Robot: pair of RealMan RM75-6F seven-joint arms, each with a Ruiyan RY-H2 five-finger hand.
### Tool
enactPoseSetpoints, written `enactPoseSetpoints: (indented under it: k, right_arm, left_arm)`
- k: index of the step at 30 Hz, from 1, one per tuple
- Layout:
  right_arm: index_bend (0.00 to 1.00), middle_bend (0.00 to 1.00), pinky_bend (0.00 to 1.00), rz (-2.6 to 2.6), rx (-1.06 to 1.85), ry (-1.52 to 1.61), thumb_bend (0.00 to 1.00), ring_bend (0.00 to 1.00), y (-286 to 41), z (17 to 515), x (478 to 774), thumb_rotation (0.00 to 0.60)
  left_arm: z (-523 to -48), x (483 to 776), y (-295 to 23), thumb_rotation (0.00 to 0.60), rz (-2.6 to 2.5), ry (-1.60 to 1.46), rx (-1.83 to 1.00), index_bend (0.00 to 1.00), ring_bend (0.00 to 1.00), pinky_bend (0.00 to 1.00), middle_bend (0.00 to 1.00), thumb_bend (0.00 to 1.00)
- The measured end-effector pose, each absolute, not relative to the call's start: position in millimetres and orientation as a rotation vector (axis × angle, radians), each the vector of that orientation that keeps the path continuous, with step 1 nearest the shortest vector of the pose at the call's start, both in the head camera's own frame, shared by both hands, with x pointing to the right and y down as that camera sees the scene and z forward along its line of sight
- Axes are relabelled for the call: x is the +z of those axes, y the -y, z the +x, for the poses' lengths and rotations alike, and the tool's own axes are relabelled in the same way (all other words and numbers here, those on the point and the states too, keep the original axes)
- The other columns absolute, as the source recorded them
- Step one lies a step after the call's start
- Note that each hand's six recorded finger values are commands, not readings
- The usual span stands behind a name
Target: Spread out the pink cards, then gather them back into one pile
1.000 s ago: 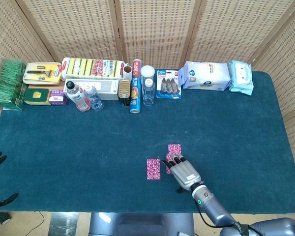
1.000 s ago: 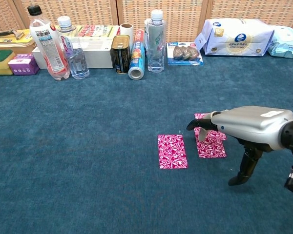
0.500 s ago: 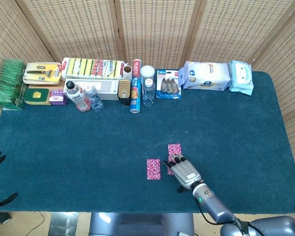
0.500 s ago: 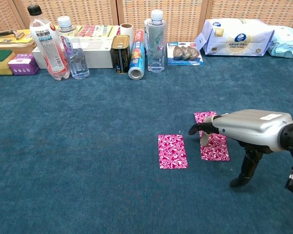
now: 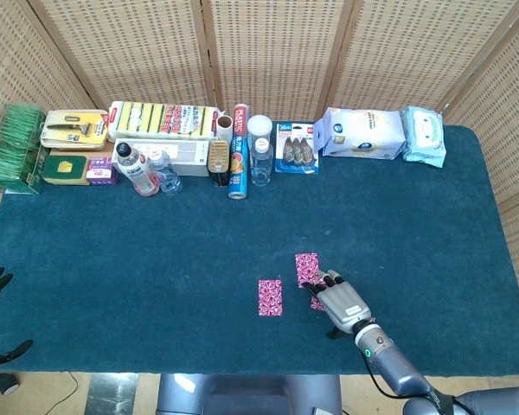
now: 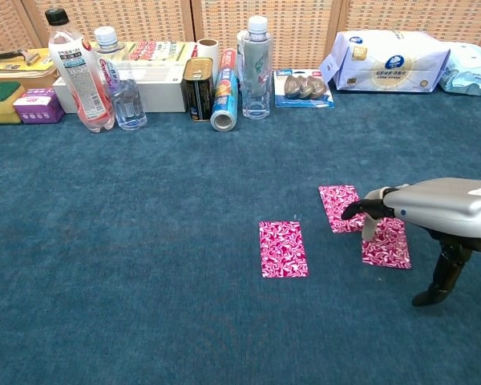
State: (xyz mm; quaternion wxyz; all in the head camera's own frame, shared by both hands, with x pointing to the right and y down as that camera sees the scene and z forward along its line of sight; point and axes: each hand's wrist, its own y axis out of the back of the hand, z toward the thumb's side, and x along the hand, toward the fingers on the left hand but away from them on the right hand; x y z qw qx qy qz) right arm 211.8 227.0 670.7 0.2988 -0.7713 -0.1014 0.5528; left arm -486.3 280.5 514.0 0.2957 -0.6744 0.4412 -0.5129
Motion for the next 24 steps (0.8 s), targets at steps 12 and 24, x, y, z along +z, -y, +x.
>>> enactPoseSetpoints:
  k: [12, 24]
  right_arm:
    - [0.1, 0.27, 0.06, -2.013, 1.552, 0.303, 0.0, 0.04, -219, 244, 673, 0.6]
    - [0.1, 0.27, 0.08, -2.021, 1.52, 0.321, 0.0, 0.04, -216, 242, 662, 0.6]
  left_arm:
    - [-486, 515, -281, 0.6, -1.791, -1.173, -1.369, 0.0, 0.0, 0.0, 0.0, 0.07]
    - [-486, 515, -281, 0.6, -1.792, -1.174, -1.369, 0.0, 0.0, 0.0, 0.0, 0.07]
